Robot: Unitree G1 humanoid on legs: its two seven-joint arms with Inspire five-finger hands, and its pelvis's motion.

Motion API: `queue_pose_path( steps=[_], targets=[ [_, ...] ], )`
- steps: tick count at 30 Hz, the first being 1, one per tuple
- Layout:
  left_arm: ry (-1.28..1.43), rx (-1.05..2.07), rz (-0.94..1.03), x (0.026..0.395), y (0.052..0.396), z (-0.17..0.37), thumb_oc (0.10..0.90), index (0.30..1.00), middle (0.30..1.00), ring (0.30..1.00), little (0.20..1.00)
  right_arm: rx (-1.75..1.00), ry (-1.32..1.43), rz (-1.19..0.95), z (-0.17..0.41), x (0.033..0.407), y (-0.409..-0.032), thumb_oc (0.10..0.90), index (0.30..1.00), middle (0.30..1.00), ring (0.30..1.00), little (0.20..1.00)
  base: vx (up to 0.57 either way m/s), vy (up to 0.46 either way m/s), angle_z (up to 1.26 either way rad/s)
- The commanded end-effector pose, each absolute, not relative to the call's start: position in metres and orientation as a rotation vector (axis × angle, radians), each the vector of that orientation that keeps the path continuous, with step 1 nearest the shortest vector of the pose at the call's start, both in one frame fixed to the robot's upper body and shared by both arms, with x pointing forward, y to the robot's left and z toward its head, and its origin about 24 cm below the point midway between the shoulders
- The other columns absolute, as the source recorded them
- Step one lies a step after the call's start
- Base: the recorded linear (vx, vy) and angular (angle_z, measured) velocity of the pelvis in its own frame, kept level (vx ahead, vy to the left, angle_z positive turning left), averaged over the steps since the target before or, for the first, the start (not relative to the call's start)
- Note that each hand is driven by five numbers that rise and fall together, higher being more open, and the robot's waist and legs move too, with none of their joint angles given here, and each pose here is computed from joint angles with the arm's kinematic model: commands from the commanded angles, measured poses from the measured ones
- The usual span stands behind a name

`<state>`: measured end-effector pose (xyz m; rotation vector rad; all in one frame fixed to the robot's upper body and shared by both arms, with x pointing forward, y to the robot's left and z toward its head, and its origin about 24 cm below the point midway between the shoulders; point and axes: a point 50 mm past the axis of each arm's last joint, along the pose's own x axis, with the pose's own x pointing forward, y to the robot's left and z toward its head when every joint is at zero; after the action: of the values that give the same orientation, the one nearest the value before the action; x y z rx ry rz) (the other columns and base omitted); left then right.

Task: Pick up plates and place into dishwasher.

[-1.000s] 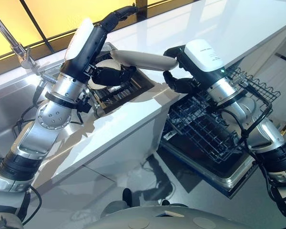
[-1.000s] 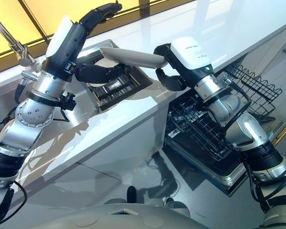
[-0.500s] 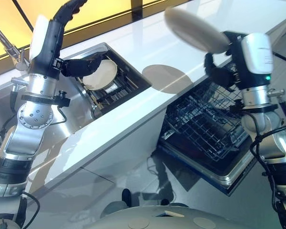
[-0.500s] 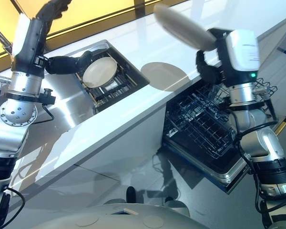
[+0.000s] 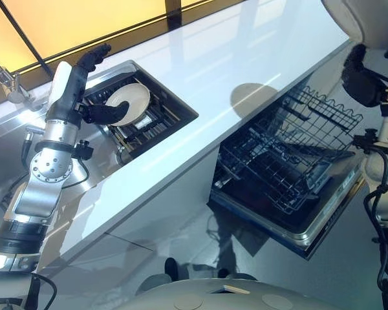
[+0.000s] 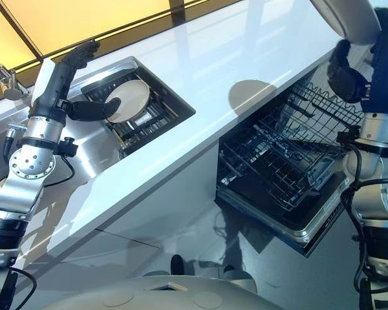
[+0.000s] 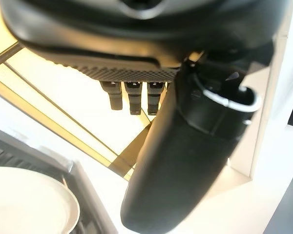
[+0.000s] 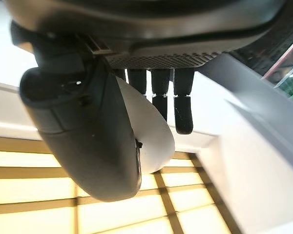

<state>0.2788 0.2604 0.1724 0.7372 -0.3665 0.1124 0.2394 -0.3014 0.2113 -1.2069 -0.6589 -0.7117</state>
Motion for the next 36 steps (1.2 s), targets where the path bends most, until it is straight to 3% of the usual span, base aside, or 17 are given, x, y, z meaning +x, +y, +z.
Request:
queue_pose_path(
  steps=[1, 18, 31, 36],
  targets=[
    [-0.44, 0.756, 0.208, 0.278, 0.275, 0.19, 0.8, 0.9, 0.9, 0.9, 0.9, -1.14, -0.753, -0.835, 0.239, 0.225, -0.318, 0.1, 0.3, 0.3, 0.3, 0.2, -0.01, 0.001, -0.12],
    [-0.386, 0.742, 0.257, 0.274, 0.284, 0.173, 0.8, 0.9, 0.9, 0.9, 0.9, -1.073, -0.243, -0.541, 0.13, 0.234, -0.32, 0.1, 0.3, 0.3, 0.3, 0.2, 0.0, 0.002, -0.04],
    [-0.373, 0.736, 0.224, 0.276, 0.276, 0.165, 0.8, 0.9, 0.9, 0.9, 0.9, -1.101, -0.153, -0.323, 0.117, 0.263, -0.301, 0.1, 0.3, 0.3, 0.3, 0.2, 0.04, 0.0, 0.07],
    [-0.363, 0.74, 0.213, 0.276, 0.277, 0.162, 0.8, 0.9, 0.9, 0.9, 0.9, -1.16, 0.019, -0.246, 0.102, 0.27, -0.307, 0.1, 0.3, 0.3, 0.3, 0.2, 0.04, 0.006, 0.06]
  ],
)
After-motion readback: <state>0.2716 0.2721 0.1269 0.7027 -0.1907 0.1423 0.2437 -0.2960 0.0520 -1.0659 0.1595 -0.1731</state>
